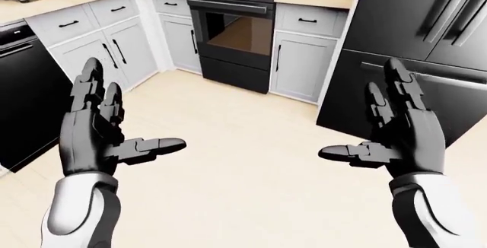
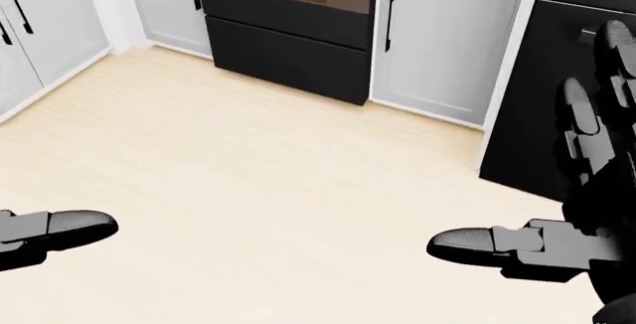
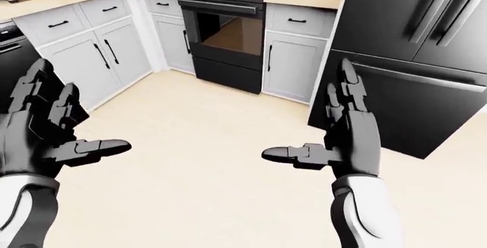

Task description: Navigate to the stove.

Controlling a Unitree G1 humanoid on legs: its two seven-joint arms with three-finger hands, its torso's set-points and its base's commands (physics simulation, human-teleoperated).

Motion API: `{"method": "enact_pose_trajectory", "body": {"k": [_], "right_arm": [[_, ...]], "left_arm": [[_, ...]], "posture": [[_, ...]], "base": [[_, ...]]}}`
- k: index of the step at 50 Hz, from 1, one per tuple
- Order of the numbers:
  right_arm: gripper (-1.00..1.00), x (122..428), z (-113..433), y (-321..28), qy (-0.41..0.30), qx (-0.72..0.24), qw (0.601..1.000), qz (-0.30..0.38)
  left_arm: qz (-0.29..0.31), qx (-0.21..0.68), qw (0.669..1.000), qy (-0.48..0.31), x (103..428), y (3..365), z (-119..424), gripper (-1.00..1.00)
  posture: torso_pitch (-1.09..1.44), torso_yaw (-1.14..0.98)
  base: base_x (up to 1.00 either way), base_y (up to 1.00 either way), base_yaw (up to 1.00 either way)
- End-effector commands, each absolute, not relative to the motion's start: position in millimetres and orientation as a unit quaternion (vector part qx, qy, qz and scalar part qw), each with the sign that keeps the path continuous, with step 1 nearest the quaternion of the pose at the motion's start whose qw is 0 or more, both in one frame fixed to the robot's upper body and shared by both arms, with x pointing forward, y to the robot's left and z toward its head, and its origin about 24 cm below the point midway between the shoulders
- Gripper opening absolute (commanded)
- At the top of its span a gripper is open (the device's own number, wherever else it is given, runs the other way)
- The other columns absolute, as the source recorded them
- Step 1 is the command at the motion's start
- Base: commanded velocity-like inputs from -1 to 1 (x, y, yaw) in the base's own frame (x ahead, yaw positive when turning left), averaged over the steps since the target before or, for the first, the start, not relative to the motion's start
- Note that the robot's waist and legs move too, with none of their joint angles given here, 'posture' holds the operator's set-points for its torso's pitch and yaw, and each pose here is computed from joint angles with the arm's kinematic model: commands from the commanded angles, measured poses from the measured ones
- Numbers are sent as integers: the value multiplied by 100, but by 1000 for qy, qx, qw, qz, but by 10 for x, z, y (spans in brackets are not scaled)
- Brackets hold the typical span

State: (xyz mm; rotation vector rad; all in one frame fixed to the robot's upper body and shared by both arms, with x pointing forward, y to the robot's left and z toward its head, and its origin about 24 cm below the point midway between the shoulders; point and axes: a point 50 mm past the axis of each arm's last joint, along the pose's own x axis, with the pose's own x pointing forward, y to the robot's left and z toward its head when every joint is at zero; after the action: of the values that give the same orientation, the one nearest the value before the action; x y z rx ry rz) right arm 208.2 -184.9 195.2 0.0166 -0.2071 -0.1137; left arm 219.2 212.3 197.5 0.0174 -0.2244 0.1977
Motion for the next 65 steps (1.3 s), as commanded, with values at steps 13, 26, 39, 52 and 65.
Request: {"method": "enact_pose_trajectory", "body": {"k": [13, 26, 39, 52, 65], "right_arm": [[100, 2059, 2056, -1873, -138, 0, 988, -62], [100, 2058, 2046, -1871, -138, 0, 988, -62], [100, 2059, 2035, -1872, -137, 0, 988, -63], [100, 2067, 2044, -1874, -138, -1, 988, -63], [100, 2061, 2048, -1870, -138, -1, 988, -63]], "left_arm": [[90, 16, 985, -147, 2170, 2080, 2090, 100], [91, 16, 985, -147, 2167, 2083, 2089, 100], [93, 17, 984, -148, 2162, 2088, 2085, 100], [91, 17, 985, -148, 2176, 2084, 2083, 100], [91, 17, 985, -147, 2179, 2085, 2079, 100]], "posture": [[0, 0], [0, 0], [0, 0], [0, 0], [0, 0]], "base": [[18, 0, 0], [18, 0, 0], [18, 0, 0], [18, 0, 0], [18, 0, 0]]}}
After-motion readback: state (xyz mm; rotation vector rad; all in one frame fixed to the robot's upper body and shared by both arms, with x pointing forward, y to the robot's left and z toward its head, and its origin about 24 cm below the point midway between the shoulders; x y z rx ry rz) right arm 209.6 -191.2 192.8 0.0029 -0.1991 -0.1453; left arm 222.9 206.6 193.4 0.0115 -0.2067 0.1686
